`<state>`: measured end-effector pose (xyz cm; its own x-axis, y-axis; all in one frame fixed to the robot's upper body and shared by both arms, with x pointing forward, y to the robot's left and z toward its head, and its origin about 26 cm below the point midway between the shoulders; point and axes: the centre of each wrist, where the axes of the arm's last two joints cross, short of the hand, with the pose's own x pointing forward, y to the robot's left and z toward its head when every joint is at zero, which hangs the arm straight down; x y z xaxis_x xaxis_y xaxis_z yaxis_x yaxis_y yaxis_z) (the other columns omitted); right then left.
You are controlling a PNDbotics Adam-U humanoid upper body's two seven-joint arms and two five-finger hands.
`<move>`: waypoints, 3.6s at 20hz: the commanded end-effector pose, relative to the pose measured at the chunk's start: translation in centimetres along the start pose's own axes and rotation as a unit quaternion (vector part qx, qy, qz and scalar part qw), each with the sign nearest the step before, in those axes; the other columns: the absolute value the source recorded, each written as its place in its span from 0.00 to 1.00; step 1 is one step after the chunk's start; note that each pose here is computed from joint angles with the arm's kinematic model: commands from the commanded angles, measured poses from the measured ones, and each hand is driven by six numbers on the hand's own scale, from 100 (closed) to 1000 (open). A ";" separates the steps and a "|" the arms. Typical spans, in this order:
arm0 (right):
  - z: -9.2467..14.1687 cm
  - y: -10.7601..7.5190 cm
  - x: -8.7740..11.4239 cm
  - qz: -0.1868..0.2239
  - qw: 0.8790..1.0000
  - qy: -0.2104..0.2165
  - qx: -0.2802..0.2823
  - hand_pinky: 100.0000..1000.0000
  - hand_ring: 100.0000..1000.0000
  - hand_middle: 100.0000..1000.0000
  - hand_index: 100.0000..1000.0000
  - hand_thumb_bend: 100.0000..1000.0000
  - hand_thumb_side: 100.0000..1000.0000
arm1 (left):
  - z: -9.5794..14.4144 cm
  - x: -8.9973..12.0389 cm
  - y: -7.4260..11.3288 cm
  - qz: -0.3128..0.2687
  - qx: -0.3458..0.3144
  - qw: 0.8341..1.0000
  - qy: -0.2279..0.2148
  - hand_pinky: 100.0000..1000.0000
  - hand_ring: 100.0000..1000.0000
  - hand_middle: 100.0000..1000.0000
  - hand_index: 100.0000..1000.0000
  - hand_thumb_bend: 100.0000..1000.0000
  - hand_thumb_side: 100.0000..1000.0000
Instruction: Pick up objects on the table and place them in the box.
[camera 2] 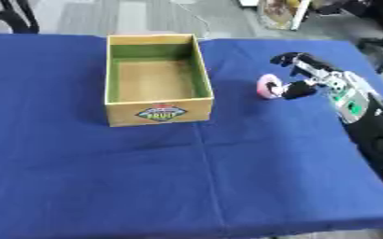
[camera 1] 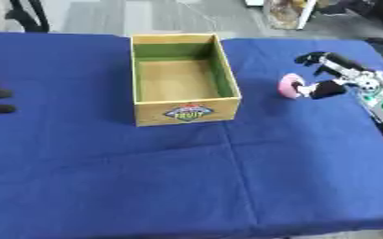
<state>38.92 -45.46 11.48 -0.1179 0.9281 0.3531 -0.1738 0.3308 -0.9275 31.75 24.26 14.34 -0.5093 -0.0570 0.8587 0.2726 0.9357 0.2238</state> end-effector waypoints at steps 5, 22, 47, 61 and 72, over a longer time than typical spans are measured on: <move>0.1 -0.8 -0.3 0.013 1.000 0.006 0.002 0.72 0.90 0.86 0.91 0.15 0.28 | -0.5 0.9 0.3 -0.010 -0.006 1.000 -0.018 0.66 0.72 0.54 0.70 0.22 0.50; 0.0 1.2 -0.8 0.039 0.998 0.055 -0.010 0.55 0.78 0.74 0.83 0.12 0.32 | -0.6 1.0 0.2 -0.010 -0.010 1.000 -0.021 0.66 0.72 0.54 0.70 0.21 0.50; -0.3 -0.4 0.9 0.054 0.980 0.021 -0.192 0.03 0.41 0.23 0.33 0.00 0.14 | -0.6 1.1 0.2 -0.010 -0.009 1.000 -0.021 0.66 0.72 0.54 0.70 0.22 0.50; -2.5 -5.2 7.6 0.026 0.968 -0.099 -0.228 0.04 0.41 0.22 0.33 0.00 0.09 | -0.7 1.0 0.1 -0.009 -0.014 1.000 -0.020 0.66 0.72 0.54 0.70 0.22 0.50; -5.8 -5.1 14.1 0.039 0.962 -0.197 -0.187 0.06 0.43 0.23 0.34 0.00 0.10 | -1.0 1.2 -0.2 -0.003 -0.022 0.999 -0.027 0.66 0.72 0.54 0.69 0.22 0.49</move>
<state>43.65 -33.23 19.12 -0.4748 0.8388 0.2665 0.1845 0.3910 -0.9017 31.91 23.73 14.79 -0.5242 -0.0443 0.8504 0.3005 0.9248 0.2334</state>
